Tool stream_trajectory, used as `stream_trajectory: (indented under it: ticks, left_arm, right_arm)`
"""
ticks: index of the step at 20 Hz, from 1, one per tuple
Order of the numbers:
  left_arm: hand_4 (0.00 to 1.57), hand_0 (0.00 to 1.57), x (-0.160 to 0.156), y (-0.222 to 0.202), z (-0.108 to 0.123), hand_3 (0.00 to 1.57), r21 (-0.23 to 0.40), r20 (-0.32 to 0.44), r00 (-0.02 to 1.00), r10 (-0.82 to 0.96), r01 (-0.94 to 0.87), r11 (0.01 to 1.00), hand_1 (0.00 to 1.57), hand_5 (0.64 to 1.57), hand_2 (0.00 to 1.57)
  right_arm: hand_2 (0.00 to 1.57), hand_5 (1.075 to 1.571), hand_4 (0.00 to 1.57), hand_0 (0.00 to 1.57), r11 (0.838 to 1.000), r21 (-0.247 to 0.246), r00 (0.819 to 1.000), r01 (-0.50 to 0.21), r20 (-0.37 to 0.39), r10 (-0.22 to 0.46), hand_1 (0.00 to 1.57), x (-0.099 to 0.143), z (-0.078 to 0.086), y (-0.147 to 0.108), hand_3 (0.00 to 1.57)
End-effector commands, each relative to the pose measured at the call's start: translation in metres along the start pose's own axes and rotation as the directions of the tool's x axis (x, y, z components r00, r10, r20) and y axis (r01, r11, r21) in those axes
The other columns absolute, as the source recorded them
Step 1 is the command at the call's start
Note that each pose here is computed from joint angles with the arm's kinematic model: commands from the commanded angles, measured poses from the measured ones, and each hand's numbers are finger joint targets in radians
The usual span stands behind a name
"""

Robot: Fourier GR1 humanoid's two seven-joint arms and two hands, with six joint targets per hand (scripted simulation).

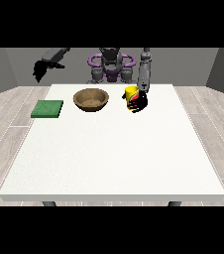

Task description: Pick the cup and pour the ball into the bowl, then pick the bowl and place it on the pad

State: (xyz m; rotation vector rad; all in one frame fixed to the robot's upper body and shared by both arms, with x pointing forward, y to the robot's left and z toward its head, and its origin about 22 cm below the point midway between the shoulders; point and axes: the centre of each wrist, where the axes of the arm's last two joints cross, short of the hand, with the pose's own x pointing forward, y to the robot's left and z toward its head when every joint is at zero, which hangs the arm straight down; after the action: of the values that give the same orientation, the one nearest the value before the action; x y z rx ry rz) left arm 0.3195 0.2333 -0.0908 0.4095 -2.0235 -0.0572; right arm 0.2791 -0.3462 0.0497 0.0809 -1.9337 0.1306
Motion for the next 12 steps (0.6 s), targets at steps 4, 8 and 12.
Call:
stream_trajectory:
  ticks: [4,8,12]
  left_arm:
    - [1.5,1.32,-0.004,-0.004,0.005,1.57,-0.073,-0.111,0.986,-0.126,0.118,0.99,1.32,1.256,1.57]
    - [1.57,1.38,-0.001,0.053,-0.029,1.57,-0.15,-0.051,0.908,-0.415,0.404,0.902,1.38,1.341,1.57]
    - [1.57,1.45,0.025,0.087,-0.096,1.57,-0.191,-0.069,0.814,-0.576,0.556,0.809,1.45,1.291,1.57]
  right_arm:
    - [0.0,1.57,0.0,0.0,0.999,-0.034,0.995,0.0,-0.102,-0.003,0.0,0.004,0.009,-0.038,0.0]
    - [0.0,1.569,0.0,0.0,0.998,-0.055,0.974,-0.009,-0.227,-0.004,0.0,-0.021,0.033,-0.035,0.0]
    - [0.0,1.569,0.0,0.0,0.995,-0.099,0.967,0.006,-0.252,-0.031,0.0,-0.039,0.045,-0.032,0.0]
